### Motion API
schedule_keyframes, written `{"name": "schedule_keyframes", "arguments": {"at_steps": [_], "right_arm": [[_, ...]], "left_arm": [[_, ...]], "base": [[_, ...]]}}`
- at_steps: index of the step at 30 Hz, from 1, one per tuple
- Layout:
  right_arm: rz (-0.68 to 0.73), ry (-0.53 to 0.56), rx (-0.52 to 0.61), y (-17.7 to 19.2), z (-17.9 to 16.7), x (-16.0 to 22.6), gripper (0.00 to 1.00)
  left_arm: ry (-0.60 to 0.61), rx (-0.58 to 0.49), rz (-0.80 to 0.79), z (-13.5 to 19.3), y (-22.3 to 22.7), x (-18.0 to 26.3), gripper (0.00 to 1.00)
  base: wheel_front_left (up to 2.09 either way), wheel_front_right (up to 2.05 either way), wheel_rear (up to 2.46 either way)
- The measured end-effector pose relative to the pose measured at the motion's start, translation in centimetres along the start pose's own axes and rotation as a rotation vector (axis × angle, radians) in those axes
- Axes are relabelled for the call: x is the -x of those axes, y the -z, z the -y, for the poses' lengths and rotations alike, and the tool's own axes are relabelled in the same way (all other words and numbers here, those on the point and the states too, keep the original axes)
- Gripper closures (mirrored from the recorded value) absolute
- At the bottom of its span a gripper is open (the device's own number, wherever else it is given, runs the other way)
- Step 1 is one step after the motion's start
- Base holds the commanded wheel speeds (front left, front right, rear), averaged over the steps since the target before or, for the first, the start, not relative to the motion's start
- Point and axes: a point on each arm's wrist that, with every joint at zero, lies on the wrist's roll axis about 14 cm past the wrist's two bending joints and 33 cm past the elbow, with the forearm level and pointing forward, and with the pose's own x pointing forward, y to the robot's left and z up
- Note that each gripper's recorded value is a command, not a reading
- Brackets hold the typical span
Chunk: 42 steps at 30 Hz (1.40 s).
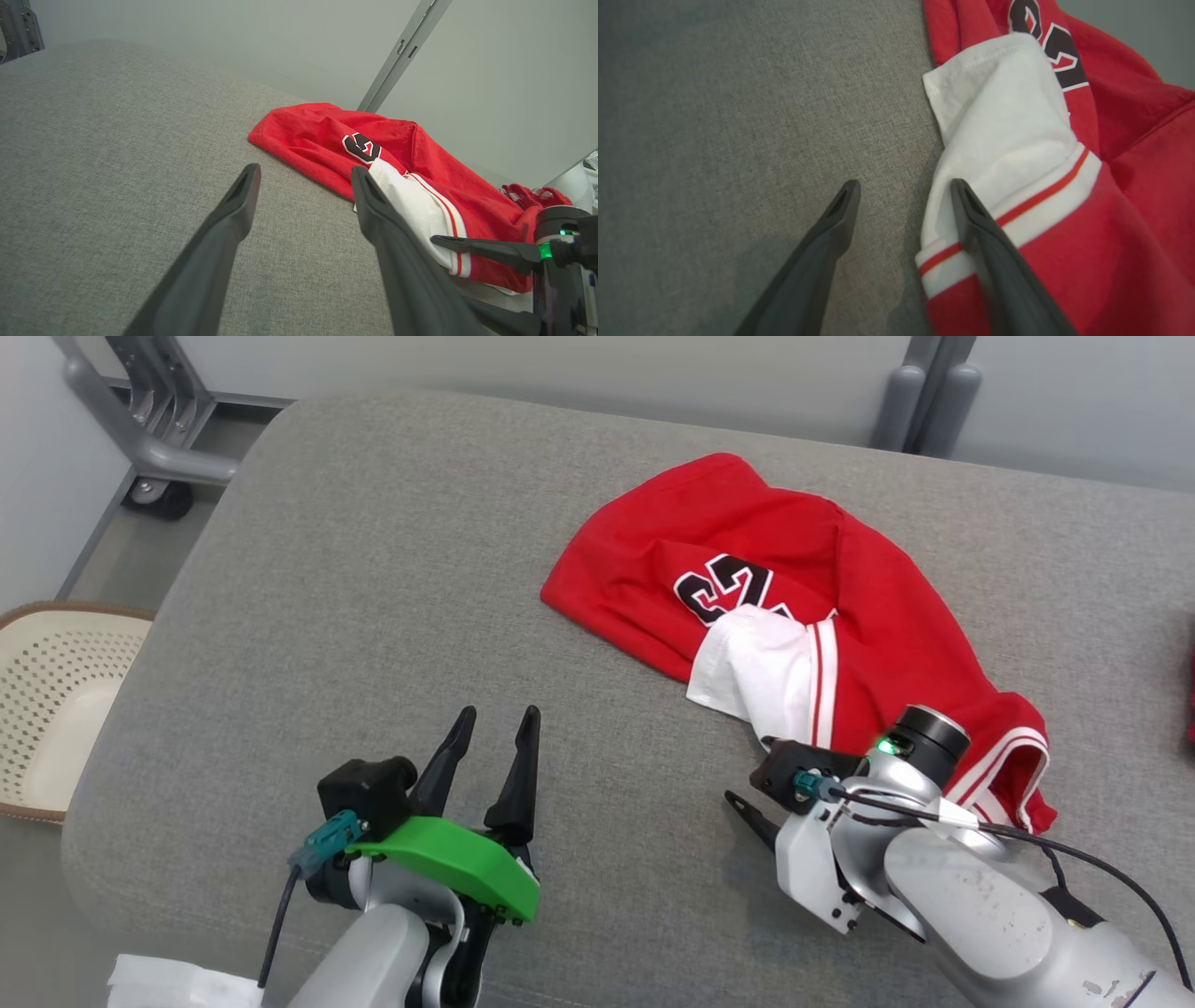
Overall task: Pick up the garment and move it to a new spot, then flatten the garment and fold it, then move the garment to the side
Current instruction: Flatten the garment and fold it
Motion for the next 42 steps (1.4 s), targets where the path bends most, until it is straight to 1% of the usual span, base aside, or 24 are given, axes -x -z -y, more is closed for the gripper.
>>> {"name": "schedule_keyframes", "arguments": {"at_steps": [2,4,6,8,14,21,22,23,24,25,26,27,28,32,34,38,42], "right_arm": [[0.018,-0.023,0.013,-0.9,-0.5,-0.7,0.0],[0.016,-0.028,0.045,-1.1,-0.3,-1.1,0.0],[-0.011,-0.013,0.095,-0.5,0.6,-1.1,0.0],[-0.038,0.005,0.123,0.3,1.5,-0.8,0.0],[-0.07,0.028,0.131,1.3,2.4,-0.4,0.0],[-0.11,0.028,0.138,2.6,2.5,-0.3,0.0],[-0.116,0.03,0.15,2.7,2.7,-0.3,0.04],[-0.122,0.033,0.154,2.8,2.9,-0.3,0.25],[-0.128,0.037,0.156,2.9,3.1,-0.4,0.4],[-0.134,0.039,0.157,3.1,3.3,-0.3,0.51],[-0.142,0.042,0.157,3.3,3.5,-0.3,0.55],[-0.149,0.045,0.156,3.6,3.6,-0.3,0.66],[-0.156,0.056,0.149,3.8,4.0,-0.2,1.0],[-0.113,0.105,0.112,3.1,5.3,-0.1,1.0],[-0.058,0.15,0.074,2.0,6.5,0.0,1.0],[0.06,0.244,0.047,-0.9,9.1,0.8,1.0],[0.116,0.331,0.013,-1.6,11.3,2.4,1.0]], "left_arm": [[-0.027,0.006,0.01,-0.8,-0.3,0.3,0.0],[-0.044,0.011,0.007,-1.3,-0.1,0.5,0.0],[-0.049,0.015,0.009,-1.4,-0.1,0.5,0.0],[-0.045,0.017,0.012,-1.3,-0.2,0.4,0.0],[-0.029,0.022,0.005,-0.8,0.0,0.1,0.0],[-0.022,0.027,0.008,-0.5,0.0,0.1,0.0],[-0.022,0.028,0.008,-0.5,0.0,0.1,0.0],[-0.022,0.028,0.009,-0.5,0.0,0.1,0.0],[-0.023,0.028,0.011,-0.5,-0.1,0.1,0.0],[-0.023,0.028,0.012,-0.5,-0.1,0.2,0.0],[-0.024,0.029,0.013,-0.6,-0.2,0.2,0.0],[-0.026,0.028,0.013,-0.6,-0.2,0.2,0.0],[-0.028,0.029,0.014,-0.7,-0.2,0.2,0.0],[-0.031,0.03,0.017,-0.8,-0.3,0.1,0.0],[-0.035,0.031,0.023,-0.9,-0.5,0.1,0.0],[-0.041,0.035,0.028,-1.1,-0.5,0.2,0.0],[-0.025,0.034,0.016,-0.5,0.0,0.3,0.0]], "base": [[0.0,0.0,0.0],[0.0,0.0,0.0],[0.0,0.0,0.0],[0.0,0.0,0.0],[0.0,0.0,0.0],[0.0,0.0,0.0],[0.0,0.0,0.0],[0.0,0.0,0.0],[0.0,0.0,0.0],[0.0,0.0,0.0],[0.0,0.0,0.0],[0.0,0.0,0.0],[0.0,0.0,0.0],[0.0,0.0,0.0],[0.0,0.0,0.0],[0.0,0.0,0.0],[0.0,0.0,0.0]]}}
